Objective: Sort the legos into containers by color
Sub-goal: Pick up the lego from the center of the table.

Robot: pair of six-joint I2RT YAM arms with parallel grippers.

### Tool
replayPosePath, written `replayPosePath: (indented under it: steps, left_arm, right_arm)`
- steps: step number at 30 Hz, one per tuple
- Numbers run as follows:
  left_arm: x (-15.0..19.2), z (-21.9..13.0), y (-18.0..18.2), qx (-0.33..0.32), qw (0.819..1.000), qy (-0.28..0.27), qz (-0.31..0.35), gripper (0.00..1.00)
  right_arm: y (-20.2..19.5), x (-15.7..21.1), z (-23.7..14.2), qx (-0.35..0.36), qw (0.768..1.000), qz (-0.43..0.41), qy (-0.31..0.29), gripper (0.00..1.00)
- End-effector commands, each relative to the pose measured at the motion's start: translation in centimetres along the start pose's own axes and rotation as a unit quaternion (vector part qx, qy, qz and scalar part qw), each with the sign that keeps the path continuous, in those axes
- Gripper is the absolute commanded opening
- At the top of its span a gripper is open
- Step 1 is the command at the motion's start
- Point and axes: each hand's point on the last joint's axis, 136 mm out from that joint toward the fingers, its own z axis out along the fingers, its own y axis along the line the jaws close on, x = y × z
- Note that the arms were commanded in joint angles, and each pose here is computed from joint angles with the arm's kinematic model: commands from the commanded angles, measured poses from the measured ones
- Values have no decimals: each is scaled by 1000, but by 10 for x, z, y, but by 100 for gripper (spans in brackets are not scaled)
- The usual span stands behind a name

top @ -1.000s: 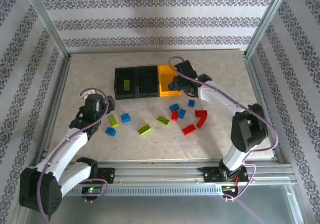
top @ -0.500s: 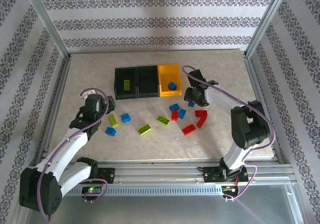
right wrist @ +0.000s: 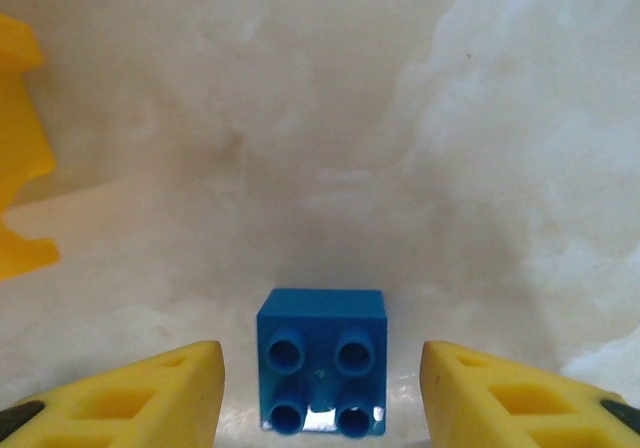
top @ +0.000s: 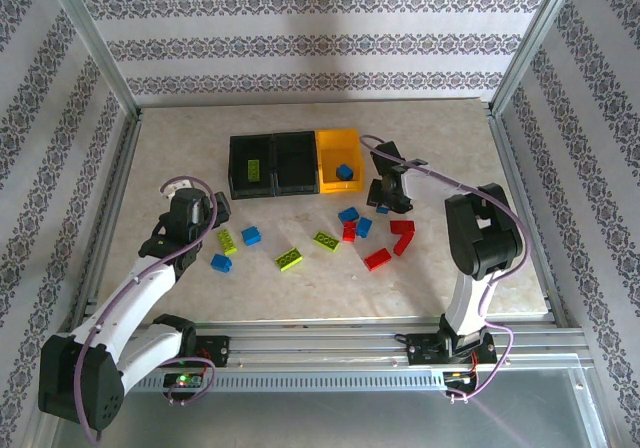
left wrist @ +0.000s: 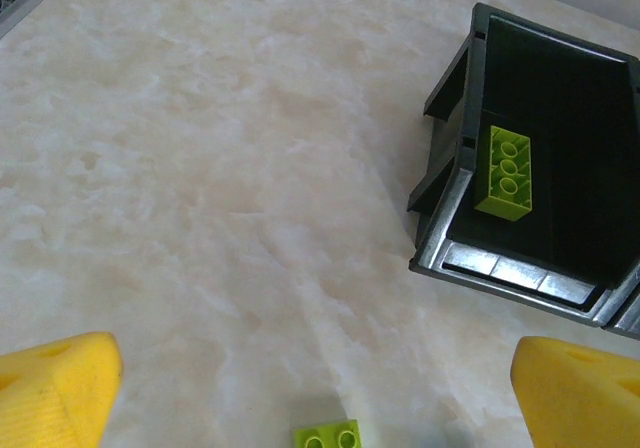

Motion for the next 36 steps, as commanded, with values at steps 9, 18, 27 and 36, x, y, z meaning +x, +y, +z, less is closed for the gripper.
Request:
replayPosePath:
  steps: [9, 18, 27, 36]
  left_arm:
    - [1, -1, 11, -18, 1000, 0, -6, 100]
    - [4, 2, 13, -18, 1000, -6, -9, 100]
    - [1, 0, 12, -16, 1000, -7, -9, 100]
    - [3, -1, 14, -14, 1000, -6, -11, 100]
  right_arm:
    - [3, -5, 17, -5, 1000, -4, 11, 42]
    - [3, -2, 5, -8, 1000, -6, 6, 24]
    - [30, -17, -54, -23, 997, -46, -62, 21]
    - [92, -44, -92, -64, 986, -109, -111, 22]
